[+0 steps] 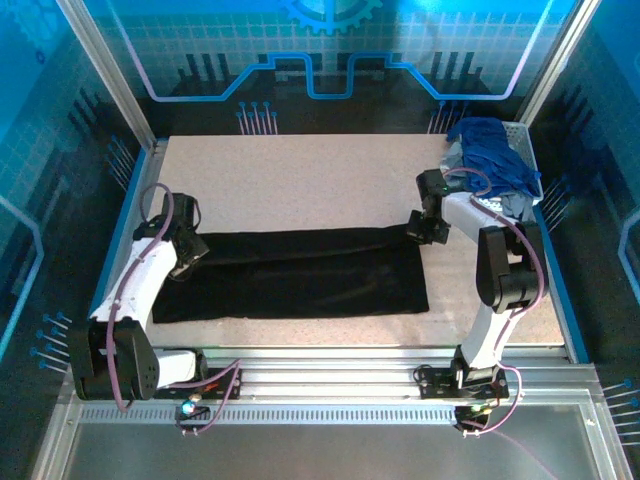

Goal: Fold and stack the t-shirts

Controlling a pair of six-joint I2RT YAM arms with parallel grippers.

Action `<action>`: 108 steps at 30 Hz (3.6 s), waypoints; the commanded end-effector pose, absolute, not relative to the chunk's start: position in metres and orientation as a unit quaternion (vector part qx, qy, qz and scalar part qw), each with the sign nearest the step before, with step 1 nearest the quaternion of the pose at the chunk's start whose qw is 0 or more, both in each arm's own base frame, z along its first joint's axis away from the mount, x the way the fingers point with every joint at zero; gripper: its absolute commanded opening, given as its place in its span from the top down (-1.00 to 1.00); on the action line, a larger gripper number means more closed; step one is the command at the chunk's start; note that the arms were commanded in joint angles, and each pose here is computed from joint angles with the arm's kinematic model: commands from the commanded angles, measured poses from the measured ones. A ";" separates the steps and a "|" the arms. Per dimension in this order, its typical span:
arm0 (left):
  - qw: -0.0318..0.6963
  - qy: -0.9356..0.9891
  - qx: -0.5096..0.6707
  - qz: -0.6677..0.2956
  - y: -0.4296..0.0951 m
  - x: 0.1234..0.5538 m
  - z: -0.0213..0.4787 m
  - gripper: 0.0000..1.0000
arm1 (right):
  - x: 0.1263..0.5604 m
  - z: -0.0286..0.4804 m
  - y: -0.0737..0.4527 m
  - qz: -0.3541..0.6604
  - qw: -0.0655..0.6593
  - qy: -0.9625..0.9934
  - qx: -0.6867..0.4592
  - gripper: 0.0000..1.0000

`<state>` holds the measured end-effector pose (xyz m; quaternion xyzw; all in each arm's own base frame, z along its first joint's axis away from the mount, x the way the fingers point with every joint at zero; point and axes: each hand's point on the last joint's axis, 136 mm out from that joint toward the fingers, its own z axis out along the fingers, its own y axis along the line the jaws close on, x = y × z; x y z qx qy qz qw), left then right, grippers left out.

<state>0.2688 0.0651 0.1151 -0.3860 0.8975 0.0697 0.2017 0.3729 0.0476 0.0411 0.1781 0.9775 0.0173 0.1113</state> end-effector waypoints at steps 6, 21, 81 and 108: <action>0.215 0.889 -0.385 0.125 0.084 0.250 0.122 1.00 | 0.361 0.059 0.044 -0.009 0.121 0.977 0.177 1.00; 0.193 0.881 -0.401 0.162 0.091 0.223 0.112 1.00 | 0.323 0.049 0.047 -0.037 0.091 0.980 0.174 1.00; 0.146 0.885 -0.400 0.186 0.091 0.198 0.089 1.00 | 0.270 0.043 0.077 0.095 0.008 0.933 0.347 -0.06; 0.149 0.888 -0.398 0.174 0.087 0.202 0.087 1.00 | 0.253 0.014 0.067 0.142 -0.035 0.863 0.484 0.10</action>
